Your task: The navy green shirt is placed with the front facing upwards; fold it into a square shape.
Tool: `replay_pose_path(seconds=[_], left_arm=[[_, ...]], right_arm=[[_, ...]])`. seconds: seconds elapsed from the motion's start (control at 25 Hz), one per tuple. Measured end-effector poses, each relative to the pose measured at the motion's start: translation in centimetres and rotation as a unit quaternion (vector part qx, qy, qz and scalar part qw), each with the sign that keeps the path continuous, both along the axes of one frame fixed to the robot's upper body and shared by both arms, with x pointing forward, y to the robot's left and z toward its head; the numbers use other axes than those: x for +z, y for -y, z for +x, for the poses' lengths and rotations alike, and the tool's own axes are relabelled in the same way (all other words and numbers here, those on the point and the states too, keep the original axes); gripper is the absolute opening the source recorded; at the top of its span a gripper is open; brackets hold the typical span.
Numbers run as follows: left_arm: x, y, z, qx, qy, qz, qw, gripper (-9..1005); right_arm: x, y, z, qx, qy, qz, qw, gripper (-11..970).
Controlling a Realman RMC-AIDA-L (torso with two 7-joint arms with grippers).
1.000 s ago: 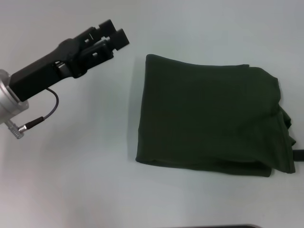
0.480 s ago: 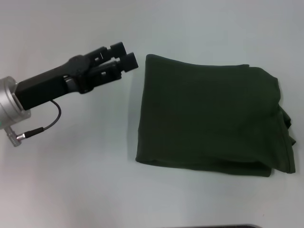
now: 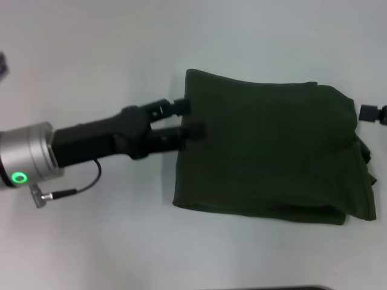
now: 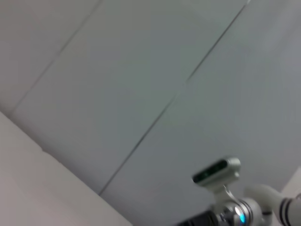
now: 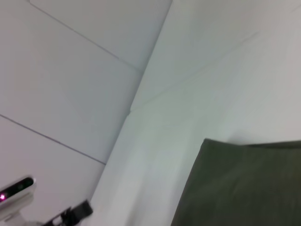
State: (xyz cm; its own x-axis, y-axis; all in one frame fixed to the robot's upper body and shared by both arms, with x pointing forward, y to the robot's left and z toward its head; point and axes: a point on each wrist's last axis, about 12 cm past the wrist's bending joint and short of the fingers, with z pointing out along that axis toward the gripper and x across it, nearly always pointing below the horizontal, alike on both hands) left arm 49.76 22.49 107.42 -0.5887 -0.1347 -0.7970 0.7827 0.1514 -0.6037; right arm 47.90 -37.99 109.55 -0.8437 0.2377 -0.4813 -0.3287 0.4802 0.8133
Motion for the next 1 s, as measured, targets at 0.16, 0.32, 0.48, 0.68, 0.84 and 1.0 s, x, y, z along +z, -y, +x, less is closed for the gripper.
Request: replay_pose_path(seconds=[0.16, 0.32, 0.48, 0.68, 0.84, 1.0], left_arm=[[-0.8, 0.9, -0.5, -0.014, -0.001, -0.001, 1.0, 919], [-1.2, 1.8, -0.5, -0.023, -0.002, 0.01, 1.0, 919], [-1.2, 1.8, -0.2, -0.018, 0.004, 0.01, 1.0, 920], [-0.8, 0.9, 0.1, 0.018, 0.011, -0.004, 1.0, 920], [-0.5, -0.6, 0.5, 0.073, 0.02, -0.023, 0.997, 919], [-0.3, -1.9, 0.9, 0.126, 0.03, -0.04, 0.991, 919]], right_arm=[[0.9, 0.5, 0.6, -0.014, 0.024, 0.008, 1.0, 77], [1.6, 0.6, 1.1, -0.014, 0.039, 0.015, 0.999, 73], [1.7, -0.9, 1.9, 0.035, 0.036, 0.001, 0.999, 71], [0.7, -5.0, 3.0, 0.121, 0.044, -0.025, 0.991, 70], [-0.2, -7.8, 3.8, 0.167, 0.05, -0.05, 0.983, 70], [-1.1, -9.9, 4.1, 0.195, 0.047, -0.069, 0.977, 69]])
